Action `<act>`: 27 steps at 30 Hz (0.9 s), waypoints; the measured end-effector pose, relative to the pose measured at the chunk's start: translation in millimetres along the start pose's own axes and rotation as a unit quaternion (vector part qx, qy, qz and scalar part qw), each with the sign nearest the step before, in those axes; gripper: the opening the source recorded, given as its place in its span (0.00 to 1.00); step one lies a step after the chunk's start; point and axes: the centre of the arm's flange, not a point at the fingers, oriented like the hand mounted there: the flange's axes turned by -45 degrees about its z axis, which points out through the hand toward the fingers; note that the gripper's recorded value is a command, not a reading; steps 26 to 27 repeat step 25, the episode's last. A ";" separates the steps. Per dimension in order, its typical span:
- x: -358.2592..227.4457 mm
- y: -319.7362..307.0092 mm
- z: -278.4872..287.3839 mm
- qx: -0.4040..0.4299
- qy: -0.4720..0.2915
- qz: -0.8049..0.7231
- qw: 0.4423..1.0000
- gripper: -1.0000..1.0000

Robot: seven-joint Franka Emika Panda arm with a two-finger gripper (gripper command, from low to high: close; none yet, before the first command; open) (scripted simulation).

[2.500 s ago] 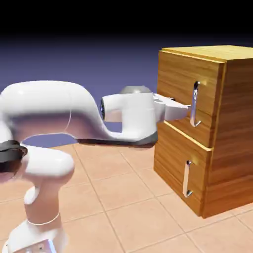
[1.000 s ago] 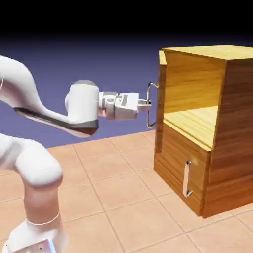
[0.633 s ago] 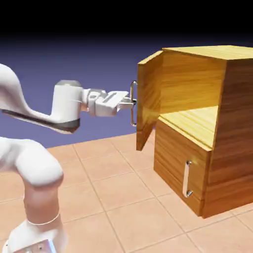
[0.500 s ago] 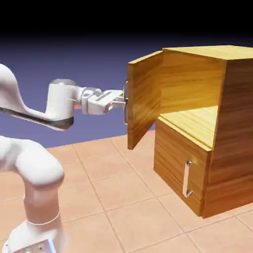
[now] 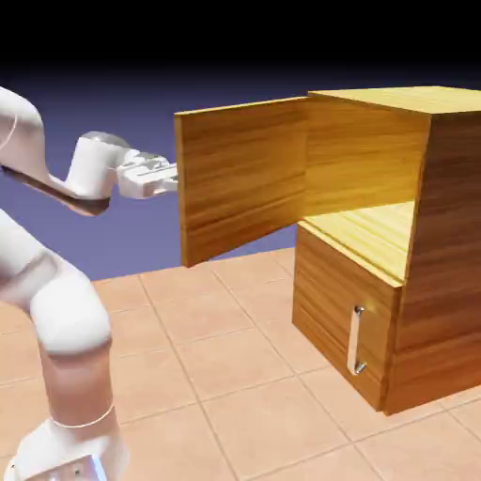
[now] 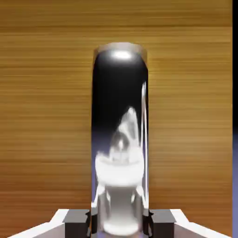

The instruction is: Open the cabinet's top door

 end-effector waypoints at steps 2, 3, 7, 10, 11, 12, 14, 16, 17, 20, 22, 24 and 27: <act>0.0 -5.6 -11.8 -0.018 0.000 0.000 1.000 0.00; 0.0 -8.2 -17.0 -0.027 0.000 0.000 1.000 0.00; 0.0 -17.7 -34.1 -0.054 0.000 0.000 0.999 0.00; 0.0 -23.8 -44.3 -0.071 0.000 0.000 0.997 0.00; 0.1 -25.8 -47.5 -0.076 0.000 0.000 0.997 0.00; 0.1 -27.9 -50.7 -0.081 0.000 0.000 0.997 0.00; -0.1 -32.5 -57.0 -0.093 0.000 0.000 0.996 0.00; 0.0 -37.0 -63.6 -0.103 0.000 -0.001 0.995 0.00; 0.0 -39.3 -66.8 -0.109 0.000 -0.001 0.994 0.00; 0.0 -46.7 -76.3 -0.126 0.000 0.000 0.992 0.00; 0.0 -51.9 -82.5 -0.137 0.000 0.000 0.991 0.00; 0.0 -57.4 -88.7 -0.149 0.000 -0.001 0.989 0.00; 0.0 -60.2 -92.3 -0.155 0.000 0.000 0.988 0.00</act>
